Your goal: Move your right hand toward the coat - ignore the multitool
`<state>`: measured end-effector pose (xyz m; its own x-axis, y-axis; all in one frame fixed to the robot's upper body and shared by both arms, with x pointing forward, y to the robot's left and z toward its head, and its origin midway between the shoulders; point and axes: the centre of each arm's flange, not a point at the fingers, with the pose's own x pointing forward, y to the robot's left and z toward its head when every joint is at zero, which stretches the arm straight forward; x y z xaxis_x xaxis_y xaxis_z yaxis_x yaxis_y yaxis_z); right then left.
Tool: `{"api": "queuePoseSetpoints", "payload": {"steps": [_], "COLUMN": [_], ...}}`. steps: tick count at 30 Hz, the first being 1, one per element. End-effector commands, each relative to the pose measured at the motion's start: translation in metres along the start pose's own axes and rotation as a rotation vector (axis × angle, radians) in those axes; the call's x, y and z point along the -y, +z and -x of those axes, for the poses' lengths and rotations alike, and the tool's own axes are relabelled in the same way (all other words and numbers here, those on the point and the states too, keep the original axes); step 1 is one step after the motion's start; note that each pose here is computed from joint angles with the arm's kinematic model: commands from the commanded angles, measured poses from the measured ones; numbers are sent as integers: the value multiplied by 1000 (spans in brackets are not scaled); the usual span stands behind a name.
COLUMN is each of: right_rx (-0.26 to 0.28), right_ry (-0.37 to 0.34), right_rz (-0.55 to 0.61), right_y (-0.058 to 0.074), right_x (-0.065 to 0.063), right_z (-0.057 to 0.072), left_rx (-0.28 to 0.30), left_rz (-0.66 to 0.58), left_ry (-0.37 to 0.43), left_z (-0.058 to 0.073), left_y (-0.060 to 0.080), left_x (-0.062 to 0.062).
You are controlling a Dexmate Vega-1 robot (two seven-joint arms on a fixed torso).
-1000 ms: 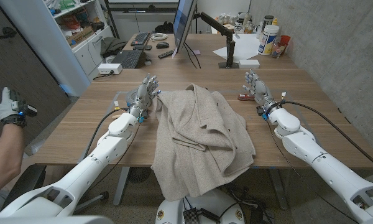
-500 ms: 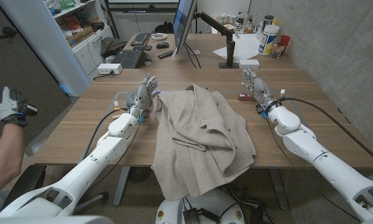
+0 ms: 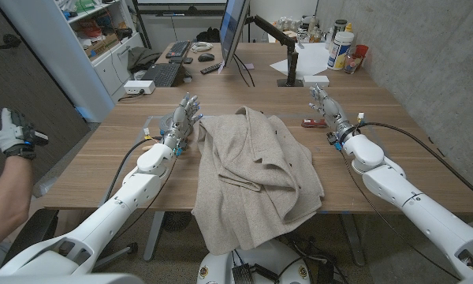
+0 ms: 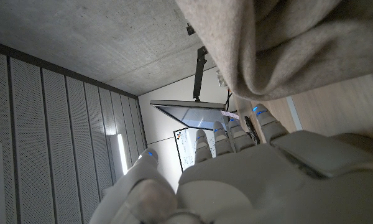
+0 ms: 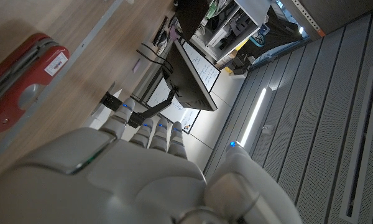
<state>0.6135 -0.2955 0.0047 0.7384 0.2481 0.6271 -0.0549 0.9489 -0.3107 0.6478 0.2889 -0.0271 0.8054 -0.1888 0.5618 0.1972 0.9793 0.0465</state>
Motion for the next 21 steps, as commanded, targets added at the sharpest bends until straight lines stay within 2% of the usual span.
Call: {"api": "queuePoseSetpoints", "payload": {"steps": [1, 11, 15, 21], "right_rx": [29, 47, 67, 71], "right_ry": [0, 8, 17, 21], "right_rz": [45, 139, 211, 238], "right_y": [9, 20, 30, 34], "right_x": [7, 7, 7, 7], "right_z": [5, 8, 9, 9], "left_rx": [-1, 0, -3, -3], "left_rz": [-5, -5, -9, -9], "left_ry": [2, 1, 1, 0], "left_z": [1, 1, 1, 0], "left_y": [0, 0, 0, 0], "left_x": [0, 0, 0, 0]}}
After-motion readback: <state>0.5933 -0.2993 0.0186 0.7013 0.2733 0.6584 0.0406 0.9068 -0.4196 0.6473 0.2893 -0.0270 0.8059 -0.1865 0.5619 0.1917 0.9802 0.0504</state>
